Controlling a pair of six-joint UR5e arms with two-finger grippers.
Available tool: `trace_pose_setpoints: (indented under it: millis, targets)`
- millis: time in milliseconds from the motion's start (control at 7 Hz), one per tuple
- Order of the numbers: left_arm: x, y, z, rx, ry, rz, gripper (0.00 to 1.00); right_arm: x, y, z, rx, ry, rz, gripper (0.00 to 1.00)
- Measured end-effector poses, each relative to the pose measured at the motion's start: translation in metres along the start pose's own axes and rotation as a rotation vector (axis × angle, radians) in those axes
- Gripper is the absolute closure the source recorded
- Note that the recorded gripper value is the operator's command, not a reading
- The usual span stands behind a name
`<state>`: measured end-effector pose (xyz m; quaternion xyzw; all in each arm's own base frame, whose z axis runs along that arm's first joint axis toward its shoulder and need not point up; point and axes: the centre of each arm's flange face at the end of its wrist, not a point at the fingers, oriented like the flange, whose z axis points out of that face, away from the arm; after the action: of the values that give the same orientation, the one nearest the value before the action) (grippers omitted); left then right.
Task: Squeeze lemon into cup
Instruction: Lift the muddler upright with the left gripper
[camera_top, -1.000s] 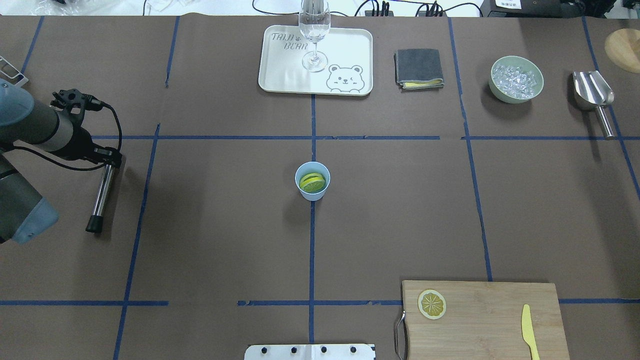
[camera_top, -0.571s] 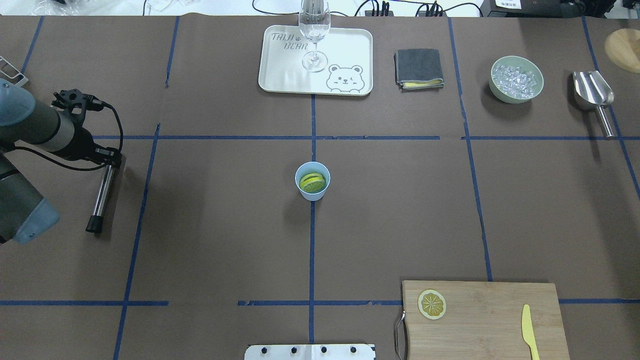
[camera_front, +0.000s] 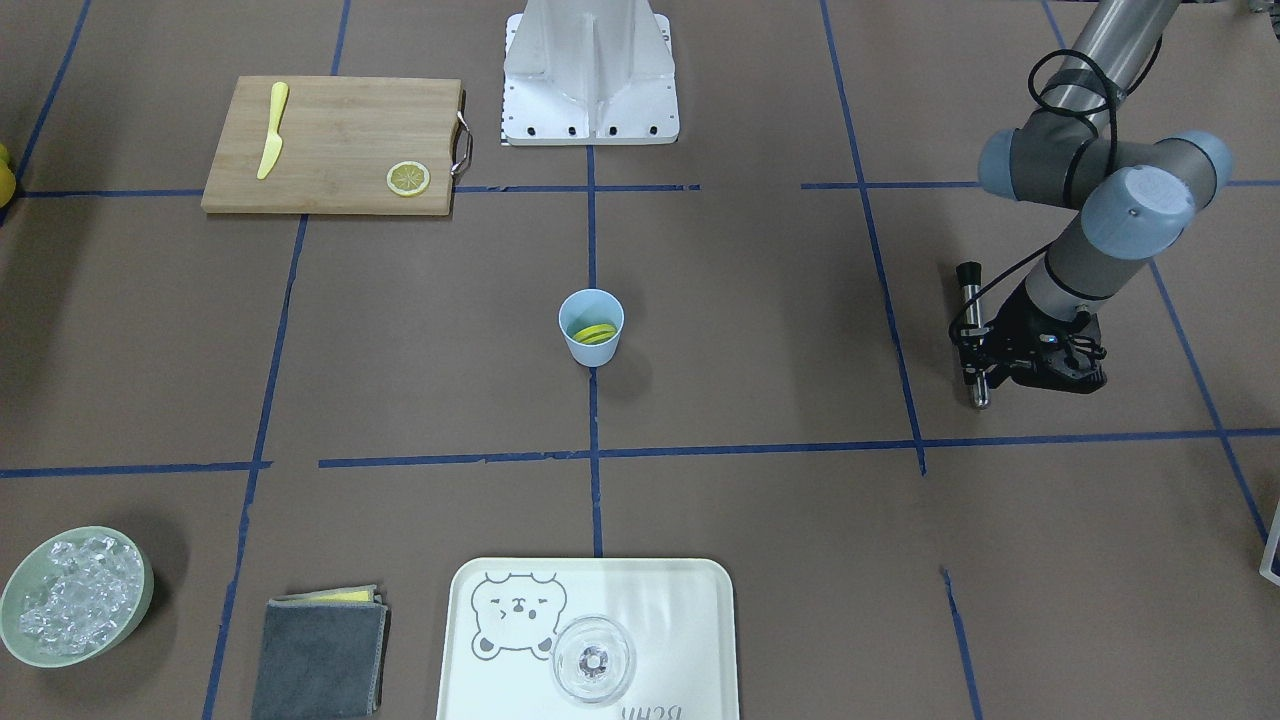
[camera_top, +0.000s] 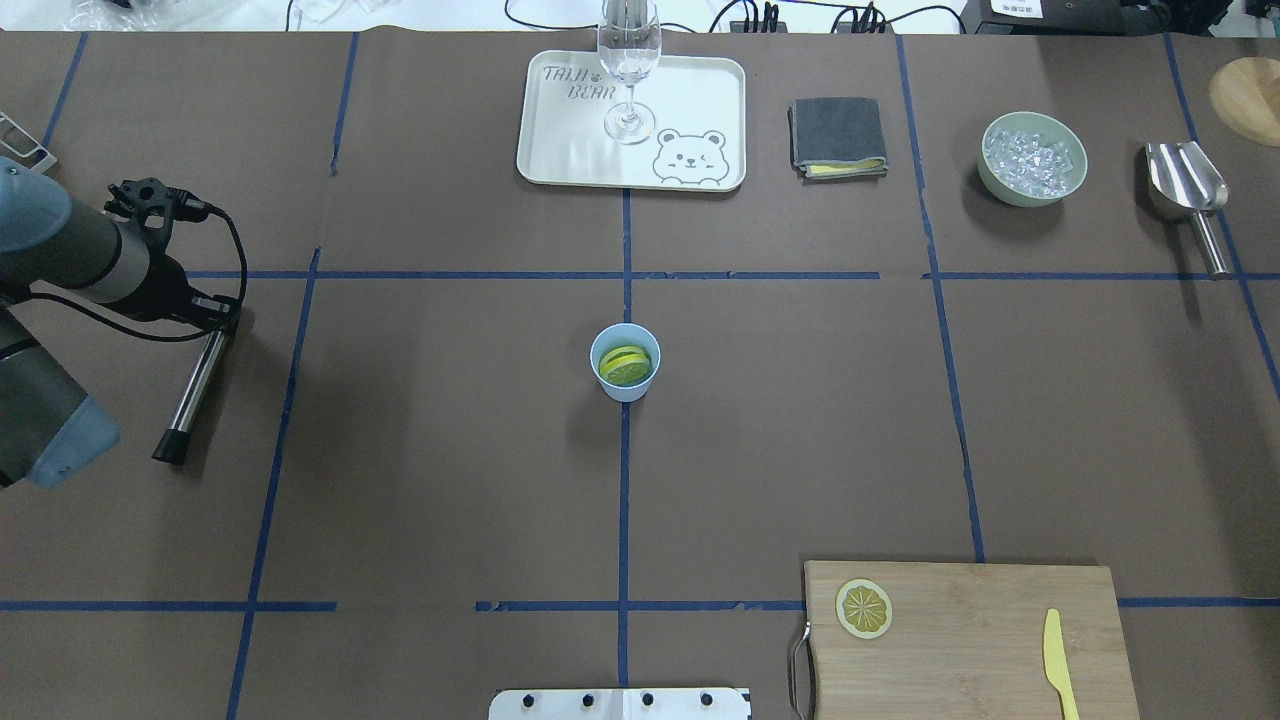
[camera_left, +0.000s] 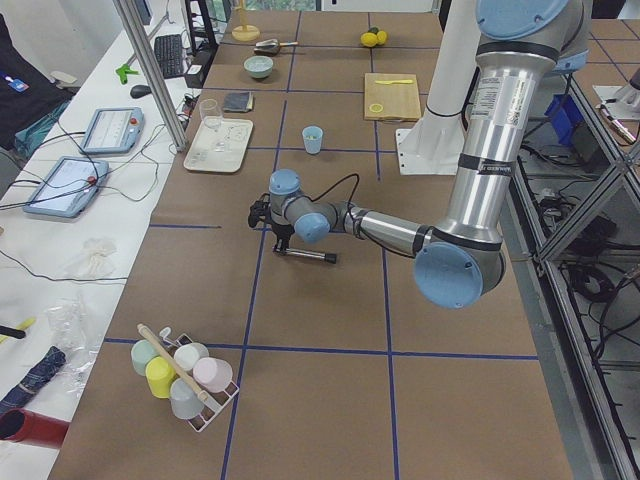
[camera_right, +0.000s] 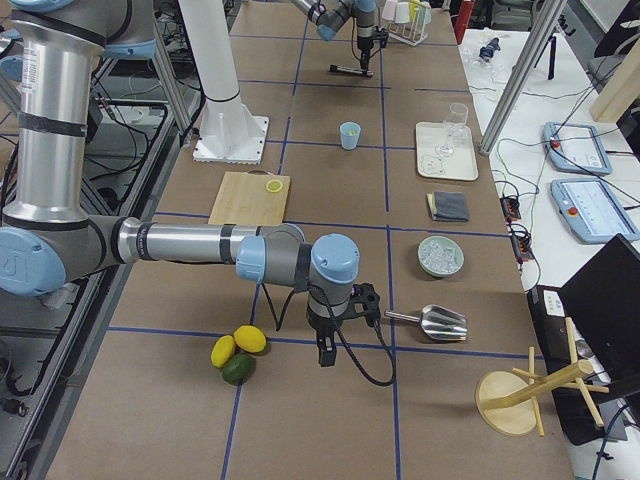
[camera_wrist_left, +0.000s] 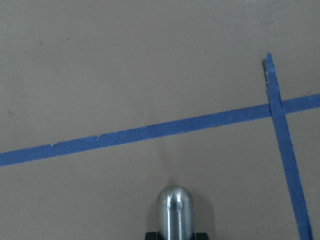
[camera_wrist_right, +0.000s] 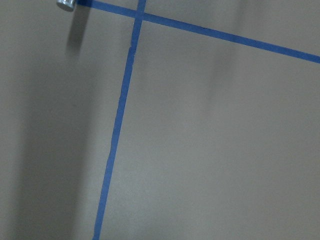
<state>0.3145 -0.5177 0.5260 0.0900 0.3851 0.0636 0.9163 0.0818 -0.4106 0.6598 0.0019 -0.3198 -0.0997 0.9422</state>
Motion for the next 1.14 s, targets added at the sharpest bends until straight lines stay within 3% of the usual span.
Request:
trace_pose_setpoints:
  millis: [286,429,1143]
  targets:
    - [0.001,0.0,-0.001,0.001,0.001,0.001,0.94,0.0,0.0,0.0,0.0,0.0,0.001,0.0]
    - [0.002,0.0,-0.003,0.001,0.002,0.002,0.99,0.0,0.0,0.0,0.0,0.0,0.001,0.0]
    - [0.022,-0.003,-0.03,0.031,0.026,0.028,0.99,0.001,0.001,0.002,-0.004,-0.001,0.006,0.0]
